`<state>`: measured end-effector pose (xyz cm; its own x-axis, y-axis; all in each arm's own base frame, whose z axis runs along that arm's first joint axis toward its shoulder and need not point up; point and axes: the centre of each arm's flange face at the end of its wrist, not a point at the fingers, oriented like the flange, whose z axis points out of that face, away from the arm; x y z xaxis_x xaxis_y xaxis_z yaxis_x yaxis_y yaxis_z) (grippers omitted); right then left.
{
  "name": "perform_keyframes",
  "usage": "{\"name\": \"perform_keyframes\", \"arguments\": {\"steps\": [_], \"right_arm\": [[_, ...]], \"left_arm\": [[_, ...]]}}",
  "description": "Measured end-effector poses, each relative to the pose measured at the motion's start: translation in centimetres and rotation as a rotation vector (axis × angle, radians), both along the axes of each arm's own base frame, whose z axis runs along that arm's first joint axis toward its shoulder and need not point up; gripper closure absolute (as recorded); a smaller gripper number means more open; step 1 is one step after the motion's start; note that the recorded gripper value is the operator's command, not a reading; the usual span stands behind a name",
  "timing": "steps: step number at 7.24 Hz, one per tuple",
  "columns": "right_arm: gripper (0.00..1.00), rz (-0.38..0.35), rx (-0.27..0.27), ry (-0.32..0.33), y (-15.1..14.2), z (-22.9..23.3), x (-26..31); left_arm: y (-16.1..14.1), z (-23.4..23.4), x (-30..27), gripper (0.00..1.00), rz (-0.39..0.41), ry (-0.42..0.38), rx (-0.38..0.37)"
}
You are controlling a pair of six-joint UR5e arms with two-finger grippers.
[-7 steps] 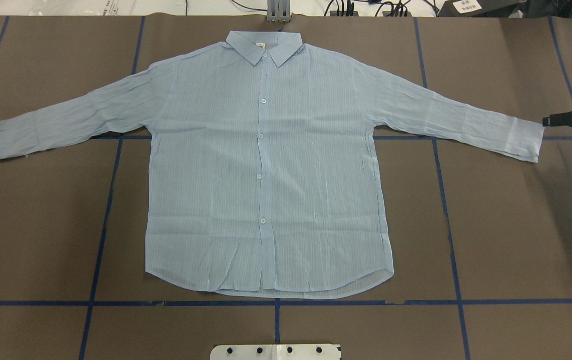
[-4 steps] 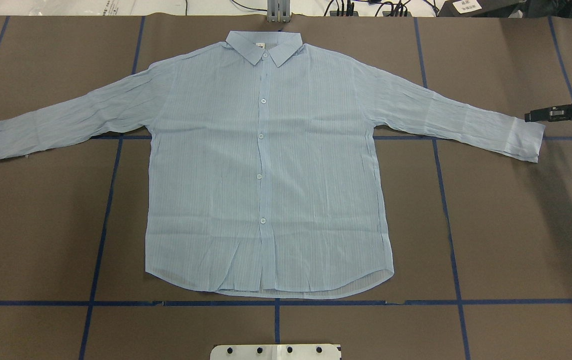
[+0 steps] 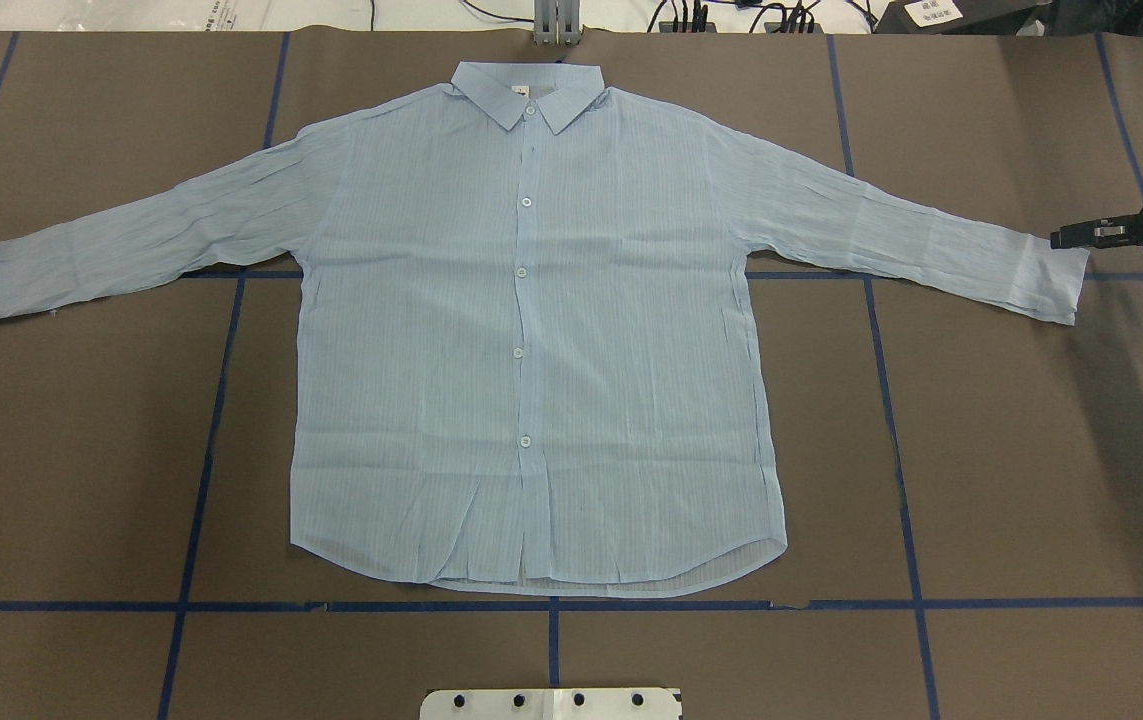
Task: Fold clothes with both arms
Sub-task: 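Grasp the cuff of the sleeve nearest the right gripper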
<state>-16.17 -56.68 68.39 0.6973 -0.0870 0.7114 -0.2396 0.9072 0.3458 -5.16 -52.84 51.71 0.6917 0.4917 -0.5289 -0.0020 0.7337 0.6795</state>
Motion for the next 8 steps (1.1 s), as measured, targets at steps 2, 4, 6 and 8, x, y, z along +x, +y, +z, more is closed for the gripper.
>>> {"name": "perform_keyframes", "arguments": {"steps": [2, 4, 6, 8], "right_arm": [[0.52, -0.001, -0.001, 0.008, 0.11, 0.23, -0.39], [0.85, -0.007, -0.001, 0.009, 0.23, 0.27, -0.77], [1.00, -0.011, 0.000, 0.007, 0.28, 0.15, -1.00], [1.00, -0.014, 0.012, -0.004, 0.24, -0.64, -1.03]], "left_arm": [[0.04, 0.06, -0.02, 0.00, 0.000, -0.001, 0.000], [0.05, 0.11, -0.03, 0.00, 0.002, -0.002, 0.001], [0.04, 0.16, 0.00, 0.00, 0.002, -0.002, 0.000], [0.04, 0.17, 0.00, 0.00, 0.003, -0.002, 0.000]]}}
